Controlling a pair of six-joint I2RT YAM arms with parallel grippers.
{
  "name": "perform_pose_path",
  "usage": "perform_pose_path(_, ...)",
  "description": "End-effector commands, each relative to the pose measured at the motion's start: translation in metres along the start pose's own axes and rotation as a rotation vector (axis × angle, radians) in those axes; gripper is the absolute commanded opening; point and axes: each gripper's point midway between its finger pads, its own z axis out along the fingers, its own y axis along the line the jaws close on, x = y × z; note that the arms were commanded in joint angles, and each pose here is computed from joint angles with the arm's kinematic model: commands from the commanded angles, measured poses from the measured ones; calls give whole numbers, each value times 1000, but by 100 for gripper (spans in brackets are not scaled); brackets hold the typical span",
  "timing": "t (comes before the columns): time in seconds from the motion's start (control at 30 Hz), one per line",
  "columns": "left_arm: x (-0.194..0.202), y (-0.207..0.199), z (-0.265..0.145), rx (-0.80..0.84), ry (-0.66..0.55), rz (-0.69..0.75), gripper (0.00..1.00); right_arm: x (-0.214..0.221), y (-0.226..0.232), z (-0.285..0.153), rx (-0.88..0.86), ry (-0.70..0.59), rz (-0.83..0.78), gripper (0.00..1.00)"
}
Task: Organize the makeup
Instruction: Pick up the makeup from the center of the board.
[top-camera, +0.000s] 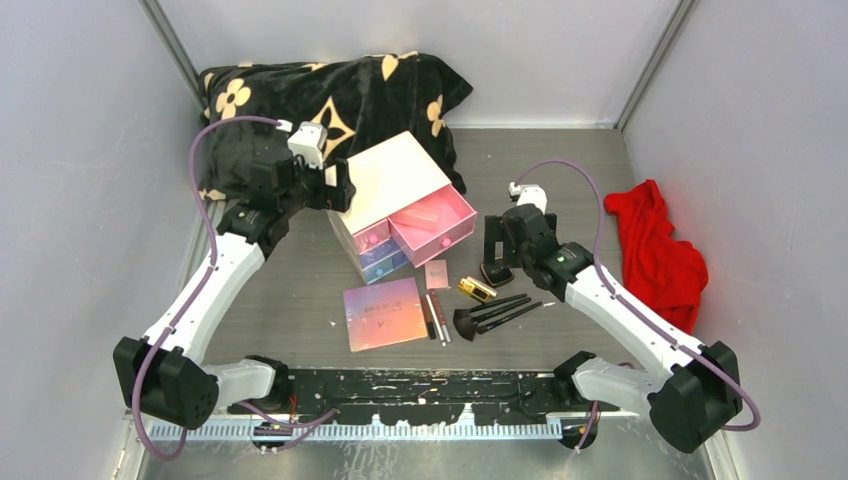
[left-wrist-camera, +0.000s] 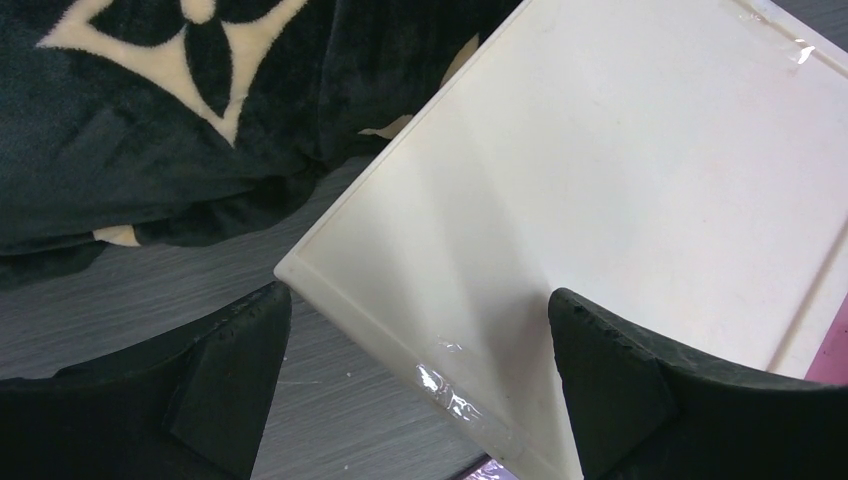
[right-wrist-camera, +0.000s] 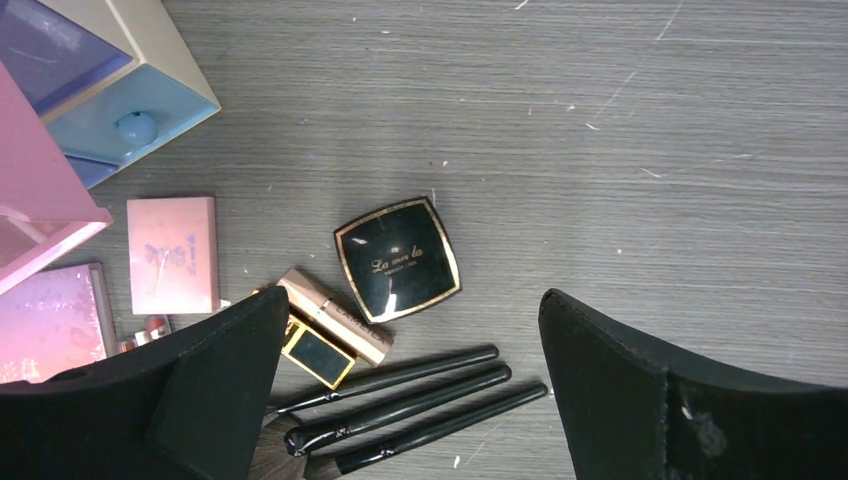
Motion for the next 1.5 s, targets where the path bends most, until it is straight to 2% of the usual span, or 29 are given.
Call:
perform_pose_path(0.0, -29, -2, -11, 7, -82, -4, 100, -5, 12, 8, -55, -35, 49, 100)
perform_pose_path(0.13, -25, 4, -9, -20, -71, 1, 100, 16, 7, 16, -50, 1, 73, 100)
perform_pose_path(0.3, -32, 0, -11, -4, -93, 3, 100, 21, 3, 19, -68, 3, 116, 100)
perform_pose_path(0.53, -49, -4, -22, 12, -125, 9, 100, 27, 6, 27, -85, 28, 103, 100)
perform_pose_path(0.87, -43, 1, -23, -12, -106, 18, 100, 53, 9, 45, -107, 93, 104, 100)
perform_pose_path(1.47, -44, 3, -25, -26, -110, 32, 100, 53, 5, 68, -69, 125, 66, 100)
